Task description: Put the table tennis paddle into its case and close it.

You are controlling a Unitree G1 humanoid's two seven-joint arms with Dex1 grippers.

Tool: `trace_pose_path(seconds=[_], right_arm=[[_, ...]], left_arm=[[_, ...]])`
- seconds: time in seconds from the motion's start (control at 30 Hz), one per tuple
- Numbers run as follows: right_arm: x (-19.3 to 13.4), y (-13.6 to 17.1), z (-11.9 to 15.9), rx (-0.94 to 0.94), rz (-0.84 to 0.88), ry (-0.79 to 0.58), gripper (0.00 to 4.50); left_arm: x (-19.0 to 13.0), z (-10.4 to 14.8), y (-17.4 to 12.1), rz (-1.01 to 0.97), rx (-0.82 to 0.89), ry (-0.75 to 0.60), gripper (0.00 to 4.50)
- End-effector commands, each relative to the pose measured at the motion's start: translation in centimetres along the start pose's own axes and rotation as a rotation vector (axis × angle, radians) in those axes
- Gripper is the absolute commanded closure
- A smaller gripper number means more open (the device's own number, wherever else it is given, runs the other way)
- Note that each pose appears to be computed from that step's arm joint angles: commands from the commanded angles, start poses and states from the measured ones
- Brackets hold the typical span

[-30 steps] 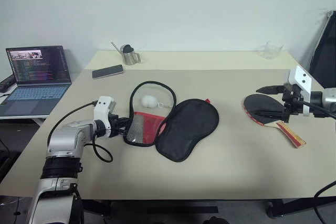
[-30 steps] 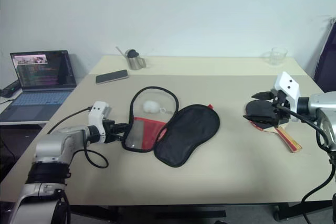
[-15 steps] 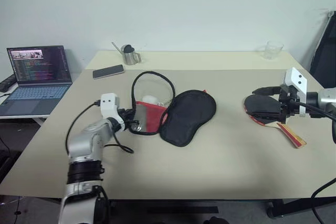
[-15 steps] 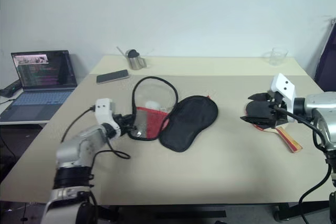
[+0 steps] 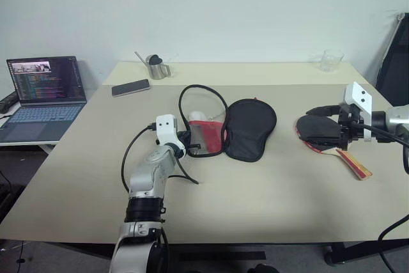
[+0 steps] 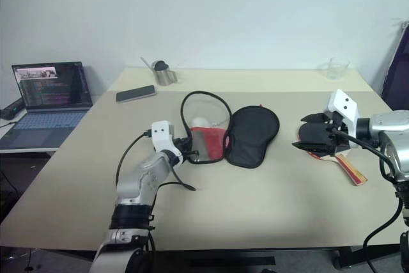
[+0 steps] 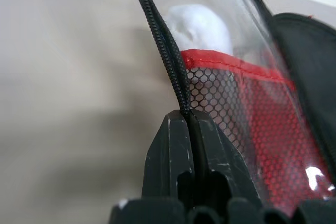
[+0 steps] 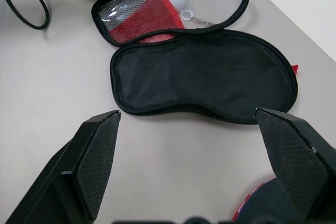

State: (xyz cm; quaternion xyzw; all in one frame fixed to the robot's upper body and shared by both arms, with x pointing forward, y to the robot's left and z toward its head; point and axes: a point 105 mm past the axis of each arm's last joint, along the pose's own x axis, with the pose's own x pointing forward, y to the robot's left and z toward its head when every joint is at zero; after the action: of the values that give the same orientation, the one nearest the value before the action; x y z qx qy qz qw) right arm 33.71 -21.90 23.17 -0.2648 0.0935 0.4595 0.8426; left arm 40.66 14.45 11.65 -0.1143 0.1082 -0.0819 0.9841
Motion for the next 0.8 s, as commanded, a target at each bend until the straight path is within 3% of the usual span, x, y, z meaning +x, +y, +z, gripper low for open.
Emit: trace_pose_path(seconds=[0.03, 0.43, 0.53, 0.7, 0.8], right_arm=[[-0.9, -0.2, 1.1, -0.044, -0.026, -0.021, 0.00], [-0.1, -0.4, 1.2, -0.046, -0.020, -0.030, 0.00], [0.0, -0.4, 1.0, -0.043, -0.017, -0.026, 0.00], [0.1, -0.5, 0.7, -0.036, -0.027, -0.016, 0.00], [-0.4, -0.6, -0.1, -0.011, -0.061, 0.013, 0.00]], left_arm=[[-1.1, 0.2, -0.4, 0.010, 0.031, -0.025, 4.44], [-1.7, 0.7, -0.3, -0.018, 0.060, -0.002, 4.44], [-1.6, 1.2, -0.3, -0.020, 0.031, -0.017, 3.82], [-1.5, 1.5, -0.6, -0.037, 0.050, -0.016, 2.01], [-2.3, 1.7, -1.3, -0.141, 0.162, 0.005, 0.93]])
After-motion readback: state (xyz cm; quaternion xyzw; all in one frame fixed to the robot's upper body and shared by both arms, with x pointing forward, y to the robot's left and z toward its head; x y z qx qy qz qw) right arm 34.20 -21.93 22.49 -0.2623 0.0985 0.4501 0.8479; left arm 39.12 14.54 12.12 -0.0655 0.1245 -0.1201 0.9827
